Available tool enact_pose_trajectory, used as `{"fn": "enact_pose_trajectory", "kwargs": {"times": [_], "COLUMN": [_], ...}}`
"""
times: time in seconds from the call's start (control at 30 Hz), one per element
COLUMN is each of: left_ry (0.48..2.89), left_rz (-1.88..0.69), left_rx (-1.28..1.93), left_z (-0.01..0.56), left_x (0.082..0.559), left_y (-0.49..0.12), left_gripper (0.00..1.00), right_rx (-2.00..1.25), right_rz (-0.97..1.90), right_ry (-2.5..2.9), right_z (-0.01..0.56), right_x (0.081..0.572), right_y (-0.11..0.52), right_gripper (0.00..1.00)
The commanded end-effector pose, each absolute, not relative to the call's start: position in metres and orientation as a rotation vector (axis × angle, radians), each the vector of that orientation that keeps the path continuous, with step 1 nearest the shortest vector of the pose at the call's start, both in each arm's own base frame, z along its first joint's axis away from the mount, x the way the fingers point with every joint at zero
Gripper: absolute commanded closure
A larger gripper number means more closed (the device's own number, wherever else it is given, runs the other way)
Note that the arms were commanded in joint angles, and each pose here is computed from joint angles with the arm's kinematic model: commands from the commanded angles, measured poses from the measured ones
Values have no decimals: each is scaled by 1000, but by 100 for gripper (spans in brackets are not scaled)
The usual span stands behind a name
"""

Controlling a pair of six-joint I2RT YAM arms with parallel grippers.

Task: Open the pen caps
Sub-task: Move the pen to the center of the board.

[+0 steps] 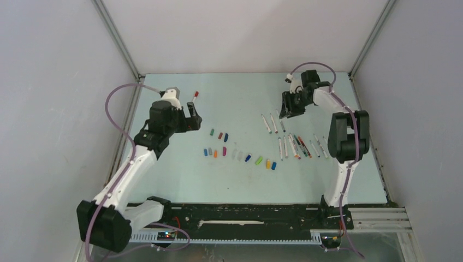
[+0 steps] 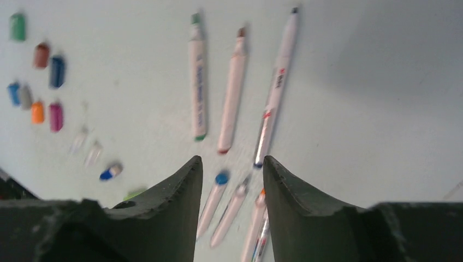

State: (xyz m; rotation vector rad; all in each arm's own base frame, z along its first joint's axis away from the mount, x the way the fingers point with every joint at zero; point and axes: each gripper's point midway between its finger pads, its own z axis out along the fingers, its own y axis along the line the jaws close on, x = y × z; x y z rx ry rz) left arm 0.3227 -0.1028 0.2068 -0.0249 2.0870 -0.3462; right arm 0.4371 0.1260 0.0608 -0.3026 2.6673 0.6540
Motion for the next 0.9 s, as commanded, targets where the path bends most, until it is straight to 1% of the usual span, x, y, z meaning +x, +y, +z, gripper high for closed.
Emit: {"fn": "enact_pose_trajectory", "kwargs": {"times": [0.0, 0.13, 0.23, 0.33, 0.43, 0.63, 0.73, 0.87], "left_ry": [2037, 2129, 2175, 2225, 2273, 2318, 2360, 2389], "left_rz": [-450, -345, -234, -86, -12, -16, -27, -37], "left_rx": [-82, -102, -68, -46, 1, 77, 95, 98], "left_z": [224, 202, 195, 185, 172, 152, 138, 123], "left_x": [359, 391, 419, 447, 471, 507, 517, 527], "left_y": [-106, -91, -81, -66, -60, -59, -59, -60], "left_gripper": [0, 0, 1, 4, 6, 11, 13, 14], "right_rx": [-586, -755, -791, -802, -809, -796, -815, -823], "right_rz": [771, 881, 924, 988, 1029, 1074, 1112, 1133], "right_ry": [2440, 2289, 2209, 2108, 2032, 1982, 1952, 1944], "right_z": [142, 179, 193, 208, 211, 207, 207, 204], "right_x": [408, 371, 345, 318, 300, 291, 288, 288], "right_y": [133, 128, 120, 113, 111, 108, 110, 111], "right_gripper": [51, 45, 45, 45, 44, 43, 43, 43]}}
